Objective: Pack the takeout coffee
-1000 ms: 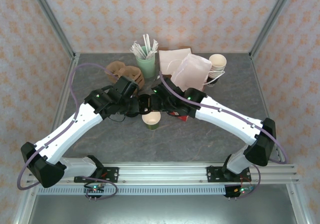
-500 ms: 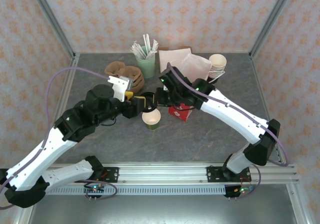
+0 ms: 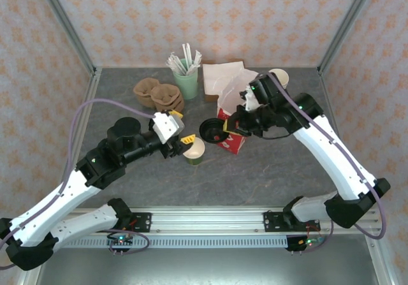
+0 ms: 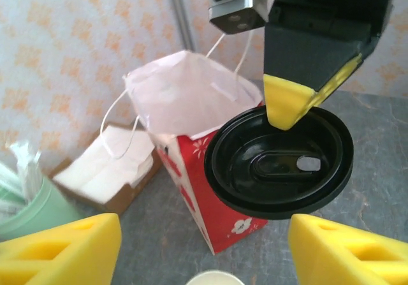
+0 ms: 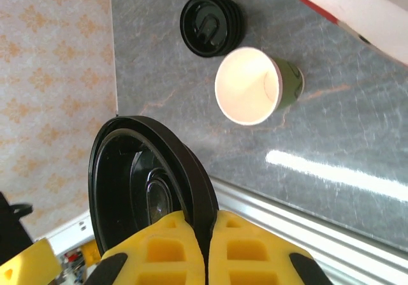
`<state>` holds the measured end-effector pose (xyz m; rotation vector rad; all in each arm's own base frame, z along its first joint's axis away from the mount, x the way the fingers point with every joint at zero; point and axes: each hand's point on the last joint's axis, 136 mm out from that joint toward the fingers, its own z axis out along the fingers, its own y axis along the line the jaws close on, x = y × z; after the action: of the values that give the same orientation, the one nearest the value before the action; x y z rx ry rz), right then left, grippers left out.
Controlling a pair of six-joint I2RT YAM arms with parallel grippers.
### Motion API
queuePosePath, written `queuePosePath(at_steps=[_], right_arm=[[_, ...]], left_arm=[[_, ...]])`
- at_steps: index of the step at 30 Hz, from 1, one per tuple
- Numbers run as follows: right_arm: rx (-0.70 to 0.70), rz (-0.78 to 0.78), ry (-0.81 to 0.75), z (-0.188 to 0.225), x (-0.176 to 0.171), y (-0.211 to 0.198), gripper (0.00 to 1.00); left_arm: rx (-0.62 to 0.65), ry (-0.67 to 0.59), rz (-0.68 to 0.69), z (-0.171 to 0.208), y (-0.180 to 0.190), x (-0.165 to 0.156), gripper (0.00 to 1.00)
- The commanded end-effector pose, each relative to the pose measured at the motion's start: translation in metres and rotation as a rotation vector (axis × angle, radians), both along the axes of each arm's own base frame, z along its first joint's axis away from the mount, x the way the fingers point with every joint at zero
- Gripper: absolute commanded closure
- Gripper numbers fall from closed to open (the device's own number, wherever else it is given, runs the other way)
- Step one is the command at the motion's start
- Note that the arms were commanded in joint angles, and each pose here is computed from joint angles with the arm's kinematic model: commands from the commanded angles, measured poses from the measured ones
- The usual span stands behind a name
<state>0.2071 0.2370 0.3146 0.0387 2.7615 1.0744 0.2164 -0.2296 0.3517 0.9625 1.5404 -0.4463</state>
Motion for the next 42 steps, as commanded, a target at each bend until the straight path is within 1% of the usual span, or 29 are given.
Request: queuePosePath(at_steps=[1,3,6,10,13,18,21,25,28,32,36,42], right_arm=[[0.049,0.06,0.111,0.006,-0.03,-0.008,1.0],[0.082,0.071,0.127,0.01,-0.034,-0.008,1.0],[0.113,0.088,0.139,0.013,-0.039,-0.008,1.0],[0.134,0.105,0.156,0.013,-0.042,-0.006,1.0],[0.138,0.112,0.173,0.008,-0.043,-0.004,1.0],[0.148,0.122,0.188,0.005,-0.043,-0.001,1.0],[0.163,0.131,0.195,0.006,-0.043,0.002,1.0],[0.179,0.136,0.203,0.006,-0.042,0.005,1.0],[0.188,0.138,0.21,0.007,-0.041,0.006,1.0],[0.192,0.145,0.224,0.005,-0.043,0.007,1.0],[0.196,0.149,0.241,0.002,-0.044,0.008,1.0],[0.198,0.158,0.28,-0.004,-0.045,0.01,1.0]], left_arm=[[0.009,-0.177,-0.117,0.017,-0.015,-0.009,0.17],[0.071,-0.213,-0.171,0.011,-0.02,-0.012,0.15],[0.152,-0.237,-0.303,0.002,-0.028,-0.029,0.14],[0.187,-0.236,-0.323,-0.002,-0.031,-0.027,0.14],[0.18,-0.229,-0.338,0.001,-0.034,-0.029,0.19],[0.181,-0.216,-0.363,0.005,-0.037,-0.032,0.35],[0.197,-0.202,-0.38,0.001,-0.039,-0.034,0.4],[0.205,-0.193,-0.38,-0.005,-0.038,-0.034,0.41],[0.187,-0.189,-0.4,-0.003,-0.041,-0.038,0.45],[0.194,-0.183,-0.422,-0.002,-0.042,-0.043,0.49],[0.219,-0.168,-0.435,-0.007,-0.043,-0.047,0.54],[0.272,-0.139,-0.452,-0.016,-0.037,-0.054,0.55]])
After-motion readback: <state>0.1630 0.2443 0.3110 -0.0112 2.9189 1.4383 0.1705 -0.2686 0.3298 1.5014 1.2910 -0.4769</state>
